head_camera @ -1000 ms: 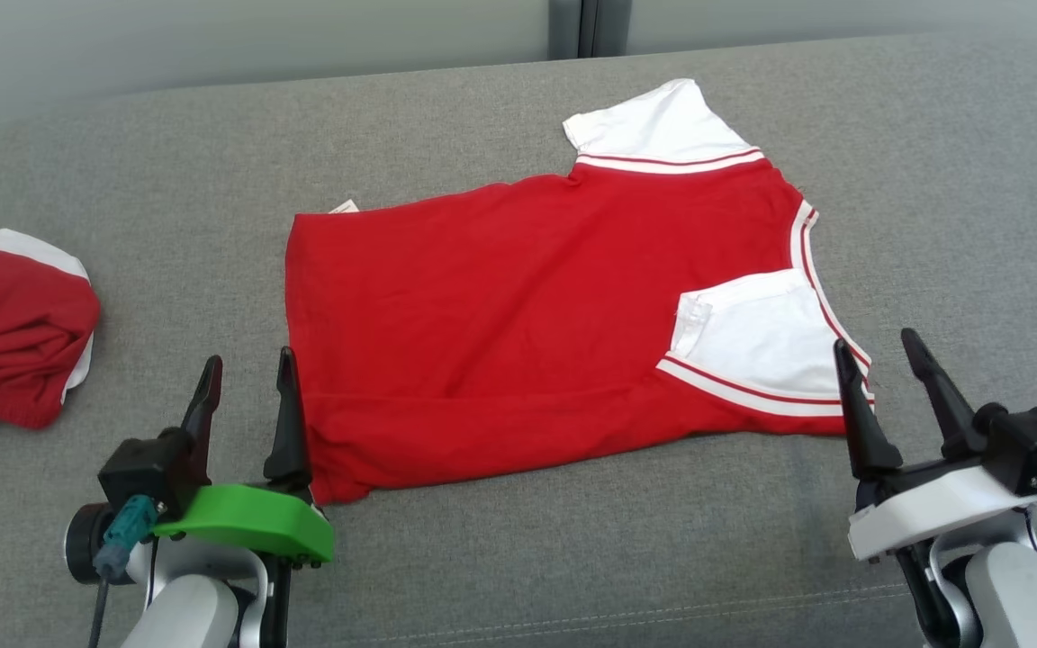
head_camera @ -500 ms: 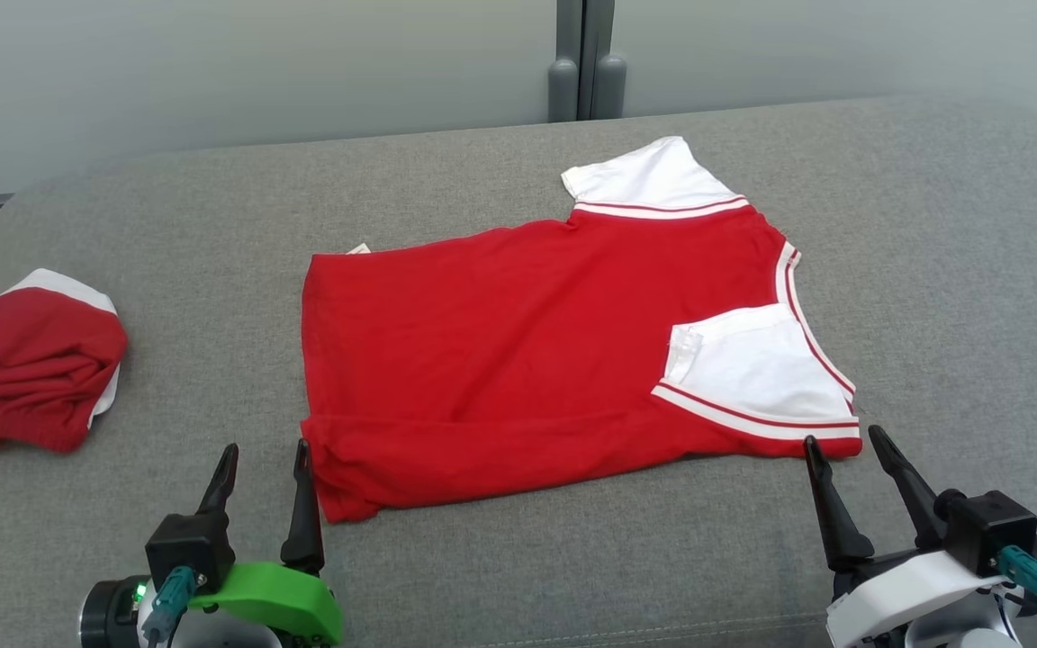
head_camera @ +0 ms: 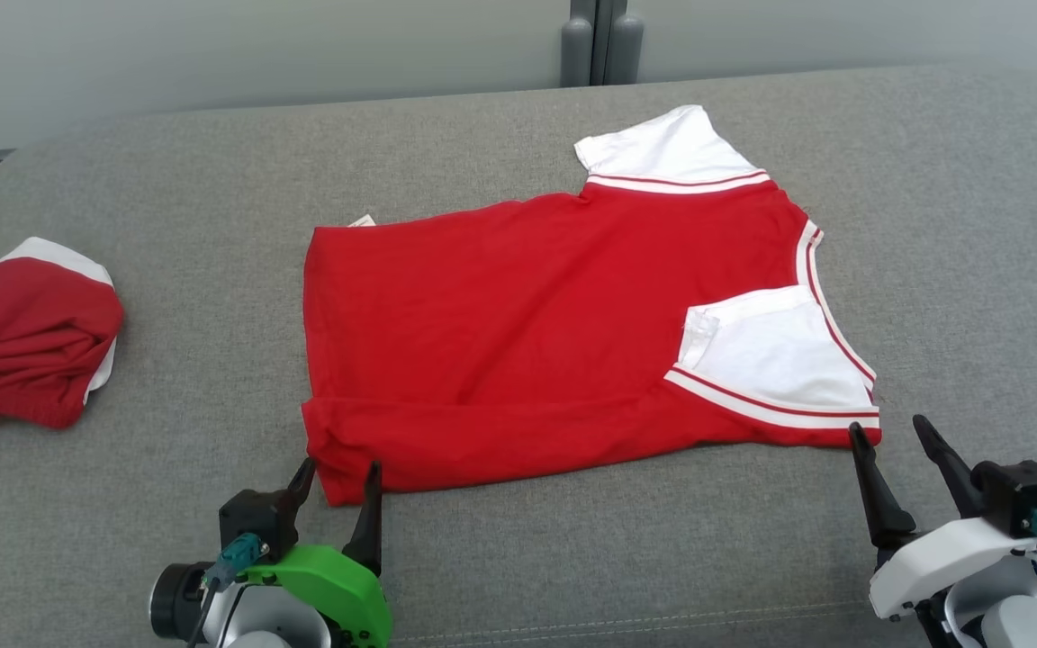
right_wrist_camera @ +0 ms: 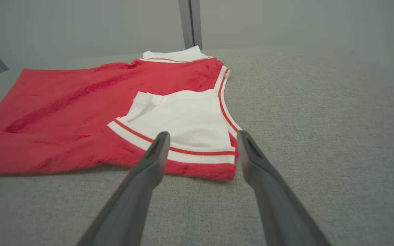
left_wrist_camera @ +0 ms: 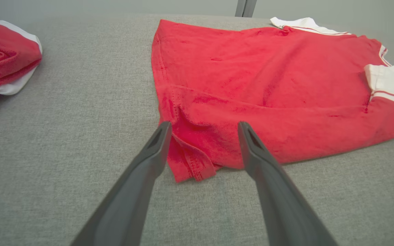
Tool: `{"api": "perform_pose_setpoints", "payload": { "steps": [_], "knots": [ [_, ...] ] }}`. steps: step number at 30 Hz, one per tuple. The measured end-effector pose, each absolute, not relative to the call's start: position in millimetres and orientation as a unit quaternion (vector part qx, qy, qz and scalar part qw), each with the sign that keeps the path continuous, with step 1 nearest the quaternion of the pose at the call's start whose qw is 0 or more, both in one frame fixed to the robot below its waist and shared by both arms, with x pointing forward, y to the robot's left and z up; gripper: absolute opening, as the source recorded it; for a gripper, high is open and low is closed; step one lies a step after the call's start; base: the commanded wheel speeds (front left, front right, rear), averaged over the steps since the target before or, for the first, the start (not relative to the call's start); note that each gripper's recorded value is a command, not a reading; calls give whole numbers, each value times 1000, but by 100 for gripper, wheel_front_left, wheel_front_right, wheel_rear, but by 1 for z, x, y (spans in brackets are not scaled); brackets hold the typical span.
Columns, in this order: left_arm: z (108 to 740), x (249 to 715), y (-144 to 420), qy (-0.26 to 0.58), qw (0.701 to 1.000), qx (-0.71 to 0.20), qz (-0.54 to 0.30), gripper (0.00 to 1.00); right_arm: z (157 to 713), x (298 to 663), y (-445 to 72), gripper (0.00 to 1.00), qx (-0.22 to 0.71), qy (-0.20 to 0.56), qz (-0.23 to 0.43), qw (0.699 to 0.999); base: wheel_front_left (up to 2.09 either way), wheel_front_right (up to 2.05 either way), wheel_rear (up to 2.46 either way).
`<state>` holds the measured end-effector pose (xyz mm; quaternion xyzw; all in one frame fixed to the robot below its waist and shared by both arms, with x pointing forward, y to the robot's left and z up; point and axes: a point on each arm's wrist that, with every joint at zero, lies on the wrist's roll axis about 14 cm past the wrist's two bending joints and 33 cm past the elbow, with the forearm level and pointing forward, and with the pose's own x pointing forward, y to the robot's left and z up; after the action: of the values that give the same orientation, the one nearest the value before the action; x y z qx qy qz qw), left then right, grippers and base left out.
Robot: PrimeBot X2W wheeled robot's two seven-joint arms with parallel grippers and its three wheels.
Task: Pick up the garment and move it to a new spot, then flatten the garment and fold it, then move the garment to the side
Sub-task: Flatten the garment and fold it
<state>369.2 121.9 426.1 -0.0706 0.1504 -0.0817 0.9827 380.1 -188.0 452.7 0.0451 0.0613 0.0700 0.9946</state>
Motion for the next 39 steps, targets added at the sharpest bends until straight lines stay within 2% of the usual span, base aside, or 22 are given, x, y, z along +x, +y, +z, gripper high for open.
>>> {"api": "perform_pose_setpoints", "payload": {
  "steps": [9, 16, 17, 18, 19, 20, 21, 22, 23, 32, 39],
  "knots": [
    [384, 374, 122, 232, 964, -106, -68, 100, 413, 405, -208, 100, 33, 122, 54, 990, 0, 0, 0],
    [360, 375, 124, 279, 951, -120, -63, 100, 382, 419, -198, 100, 50, 170, 64, 982, 0, 0, 0],
    [359, 375, 124, 283, 949, -121, -64, 100, 379, 419, -195, 97, 53, 175, 68, 981, 0, 0, 0],
    [358, 375, 123, 288, 947, -126, -65, 100, 377, 420, -192, 55, 57, 179, 71, 980, 0, 0, 0],
    [357, 375, 123, 290, 946, -129, -67, 91, 376, 422, -190, 40, 59, 180, 74, 979, 0, 0, 0],
    [356, 374, 122, 294, 945, -128, -68, 76, 376, 423, -189, 2, 60, 182, 76, 979, 0, 0, 0],
    [355, 374, 122, 297, 943, -131, -70, 62, 376, 424, -188, 0, 64, 182, 76, 978, 0, 0, 0],
    [355, 373, 121, 301, 941, -134, -72, 40, 376, 425, -187, 0, 69, 183, 77, 978, 0, 0, 0],
    [355, 373, 120, 302, 941, -135, -75, 0, 375, 425, -186, 0, 70, 184, 79, 977, 0, 0, 0],
    [362, 366, 123, 310, 935, -149, -84, 0, 395, 429, -194, 0, 111, 153, 65, 980, 0, 0, 0],
    [377, 358, 134, 309, 936, -145, -85, 0, 399, 404, -194, 0, 137, 142, 57, 979, 0, 0, 0]
  ]
}}
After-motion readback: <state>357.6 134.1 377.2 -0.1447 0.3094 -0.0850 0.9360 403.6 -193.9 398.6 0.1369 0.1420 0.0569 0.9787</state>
